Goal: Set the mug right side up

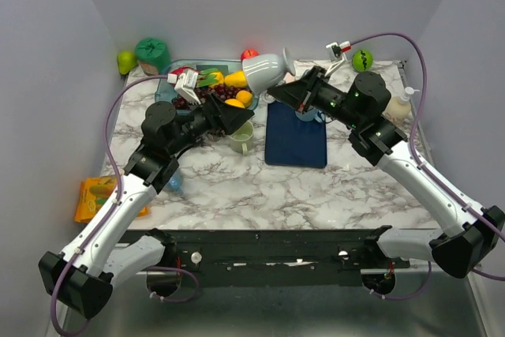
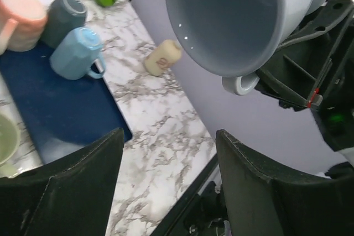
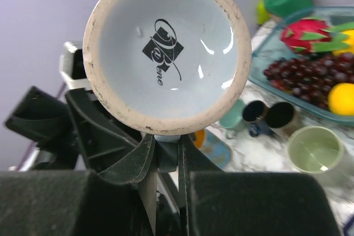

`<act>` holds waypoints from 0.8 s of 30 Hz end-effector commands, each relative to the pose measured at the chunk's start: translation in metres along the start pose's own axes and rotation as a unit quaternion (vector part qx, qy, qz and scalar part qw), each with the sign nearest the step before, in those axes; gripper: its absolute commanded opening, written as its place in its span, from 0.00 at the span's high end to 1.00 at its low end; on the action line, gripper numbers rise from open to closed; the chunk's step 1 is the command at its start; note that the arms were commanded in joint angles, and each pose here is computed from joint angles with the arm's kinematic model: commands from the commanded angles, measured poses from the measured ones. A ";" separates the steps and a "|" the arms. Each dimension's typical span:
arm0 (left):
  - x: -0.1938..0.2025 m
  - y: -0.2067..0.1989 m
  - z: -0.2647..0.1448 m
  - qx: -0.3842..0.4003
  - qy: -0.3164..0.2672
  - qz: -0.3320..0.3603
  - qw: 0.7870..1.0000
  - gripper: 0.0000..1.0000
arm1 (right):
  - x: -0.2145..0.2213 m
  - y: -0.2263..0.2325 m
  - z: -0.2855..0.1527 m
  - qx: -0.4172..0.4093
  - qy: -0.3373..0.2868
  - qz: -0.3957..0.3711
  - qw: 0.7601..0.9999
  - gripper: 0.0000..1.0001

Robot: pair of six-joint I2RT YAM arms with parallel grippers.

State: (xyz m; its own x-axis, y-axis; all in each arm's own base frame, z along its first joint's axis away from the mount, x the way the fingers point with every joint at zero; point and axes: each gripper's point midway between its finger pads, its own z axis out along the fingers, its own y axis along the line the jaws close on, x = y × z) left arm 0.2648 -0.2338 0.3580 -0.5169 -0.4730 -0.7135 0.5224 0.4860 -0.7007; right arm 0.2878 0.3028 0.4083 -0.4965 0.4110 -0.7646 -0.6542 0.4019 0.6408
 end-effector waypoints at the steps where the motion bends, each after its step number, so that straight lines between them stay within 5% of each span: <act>1: -0.024 -0.070 -0.008 0.152 -0.024 0.010 0.988 0.25 | -0.025 0.065 -0.009 -0.121 -0.037 0.016 0.992 0.99; 10: -0.031 -0.091 -0.009 0.191 -0.036 0.013 0.981 0.25 | -0.027 0.086 -0.006 -0.164 -0.038 0.033 0.985 0.99; 24: -0.043 -0.087 0.002 0.176 -0.056 -0.037 0.982 0.55 | -0.006 0.090 0.003 -0.194 -0.022 0.029 0.980 0.99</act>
State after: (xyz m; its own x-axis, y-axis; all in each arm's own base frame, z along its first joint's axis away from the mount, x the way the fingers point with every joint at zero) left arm 0.2426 -0.2594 0.4285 -0.5120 -0.5452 -0.6639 0.6909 0.1979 -0.6953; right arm 0.2511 0.3379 0.4464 -0.5739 0.4389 -0.6914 -0.7223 0.1267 0.6799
